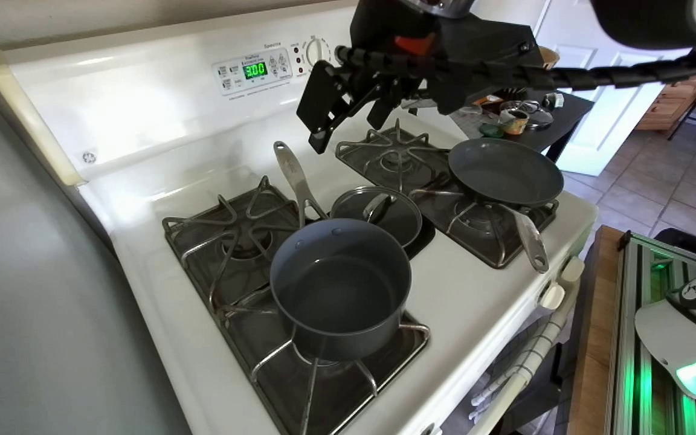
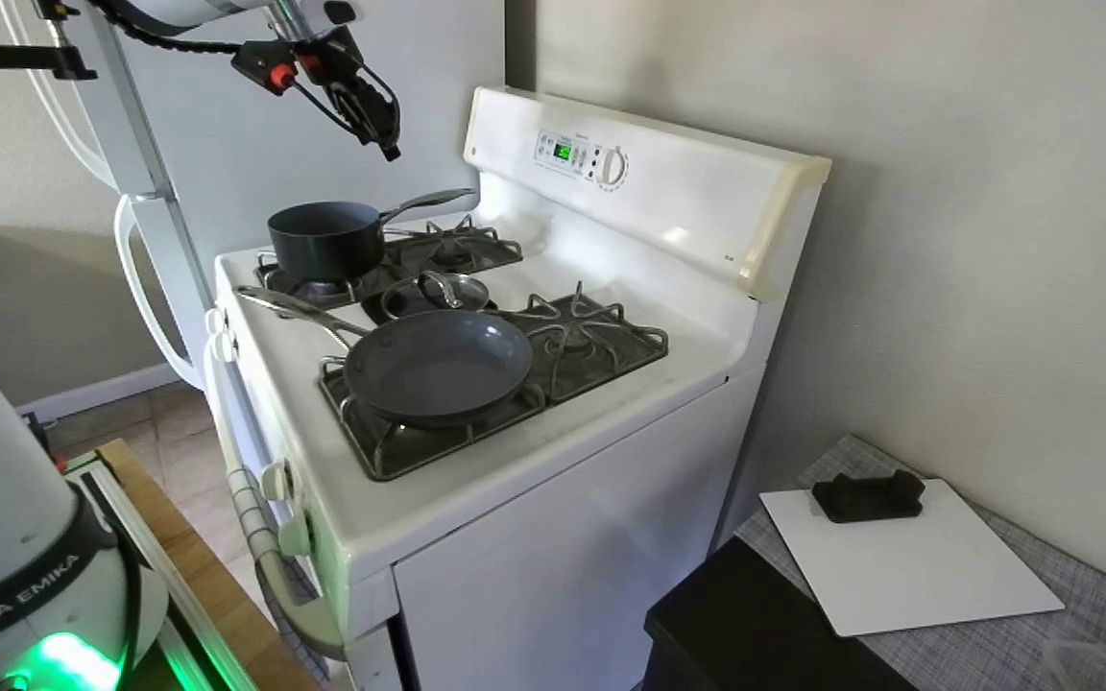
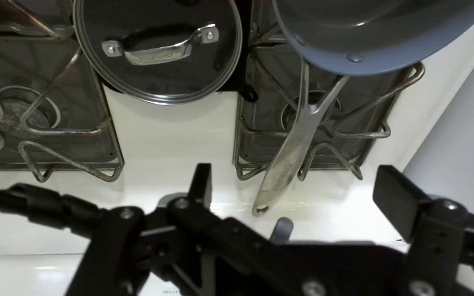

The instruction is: Move the pot backwards then put the lid on top

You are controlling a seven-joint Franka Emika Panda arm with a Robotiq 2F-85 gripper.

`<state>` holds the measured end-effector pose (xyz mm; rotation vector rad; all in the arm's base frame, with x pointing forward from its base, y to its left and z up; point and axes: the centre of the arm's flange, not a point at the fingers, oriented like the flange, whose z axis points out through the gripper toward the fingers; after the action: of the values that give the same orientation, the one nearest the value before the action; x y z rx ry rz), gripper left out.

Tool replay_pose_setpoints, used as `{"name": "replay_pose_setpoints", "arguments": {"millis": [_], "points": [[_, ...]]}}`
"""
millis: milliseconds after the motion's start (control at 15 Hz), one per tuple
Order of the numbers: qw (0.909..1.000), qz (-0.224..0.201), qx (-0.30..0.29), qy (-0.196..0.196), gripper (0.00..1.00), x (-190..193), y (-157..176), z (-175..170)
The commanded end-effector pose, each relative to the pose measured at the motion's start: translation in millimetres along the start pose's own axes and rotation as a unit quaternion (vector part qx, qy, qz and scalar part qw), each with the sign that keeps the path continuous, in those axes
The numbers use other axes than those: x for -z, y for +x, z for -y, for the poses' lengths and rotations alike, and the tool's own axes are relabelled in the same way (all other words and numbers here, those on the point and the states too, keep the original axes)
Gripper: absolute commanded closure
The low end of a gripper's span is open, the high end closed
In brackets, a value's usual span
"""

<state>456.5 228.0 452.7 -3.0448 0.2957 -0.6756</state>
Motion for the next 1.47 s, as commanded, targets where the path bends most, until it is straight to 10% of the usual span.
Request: {"name": "replay_pose_setpoints", "arguments": {"millis": [0, 1400], "points": [[0.9996, -0.002, -0.028, 0.003, 0.00, -11, 0, 8], [0.9933, 0.077, -0.041, -0.075, 0.00, -112, 19, 62]]}}
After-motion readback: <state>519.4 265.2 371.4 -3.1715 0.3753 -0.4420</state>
